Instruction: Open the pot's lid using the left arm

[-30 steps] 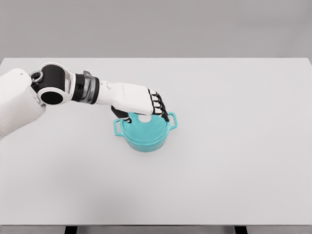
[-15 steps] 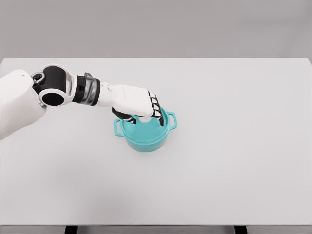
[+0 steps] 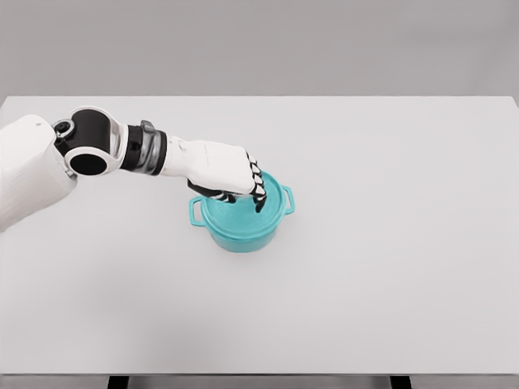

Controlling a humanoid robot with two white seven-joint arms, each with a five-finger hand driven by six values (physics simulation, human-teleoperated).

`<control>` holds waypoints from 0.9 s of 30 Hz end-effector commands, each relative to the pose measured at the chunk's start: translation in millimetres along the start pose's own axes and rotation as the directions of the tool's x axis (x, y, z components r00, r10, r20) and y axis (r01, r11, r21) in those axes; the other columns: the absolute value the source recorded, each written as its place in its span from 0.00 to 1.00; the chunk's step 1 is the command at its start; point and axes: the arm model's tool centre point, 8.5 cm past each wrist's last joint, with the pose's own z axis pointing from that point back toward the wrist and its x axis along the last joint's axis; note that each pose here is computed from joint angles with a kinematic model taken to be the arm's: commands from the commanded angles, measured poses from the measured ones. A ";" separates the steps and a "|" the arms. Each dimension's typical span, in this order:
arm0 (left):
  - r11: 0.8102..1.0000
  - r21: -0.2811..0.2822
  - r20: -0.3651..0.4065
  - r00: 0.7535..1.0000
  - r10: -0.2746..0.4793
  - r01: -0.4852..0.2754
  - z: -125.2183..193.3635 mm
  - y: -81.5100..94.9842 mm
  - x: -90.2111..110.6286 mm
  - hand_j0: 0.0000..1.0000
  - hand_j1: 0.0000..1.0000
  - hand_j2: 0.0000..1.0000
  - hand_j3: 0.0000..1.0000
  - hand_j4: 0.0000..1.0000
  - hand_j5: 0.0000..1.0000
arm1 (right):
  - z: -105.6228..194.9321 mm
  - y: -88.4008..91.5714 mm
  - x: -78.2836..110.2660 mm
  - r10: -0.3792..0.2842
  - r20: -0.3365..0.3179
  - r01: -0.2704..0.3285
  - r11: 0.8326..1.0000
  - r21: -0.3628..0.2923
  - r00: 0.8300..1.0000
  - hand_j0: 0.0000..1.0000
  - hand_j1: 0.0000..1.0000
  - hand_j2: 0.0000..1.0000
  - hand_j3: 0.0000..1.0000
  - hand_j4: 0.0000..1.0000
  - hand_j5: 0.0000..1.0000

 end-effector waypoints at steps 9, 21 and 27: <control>0.999 -0.039 -0.111 0.994 -0.002 -0.003 49.4 -6.2 -21.8 0.53 0.53 0.53 0.53 0.53 0.53 | 0.0 0.0 -0.1 0.000 0.000 0.000 1.000 0.000 1.000 1.00 1.00 1.00 1.00 1.00 1.00; 0.976 -0.201 -0.345 0.939 0.003 -0.077 138.4 -62.0 -53.8 0.54 0.54 0.54 0.54 0.54 0.54 | 0.0 0.0 -0.1 0.000 0.000 0.000 1.000 0.000 1.000 1.00 1.00 1.00 1.00 1.00 1.00; 0.974 -0.201 -0.361 0.932 0.026 -0.105 140.2 -69.2 -59.4 0.87 0.87 0.87 0.87 0.87 0.87 | 0.0 0.0 -0.1 0.000 0.000 0.000 1.000 0.000 1.000 1.00 1.00 1.00 1.00 1.00 1.00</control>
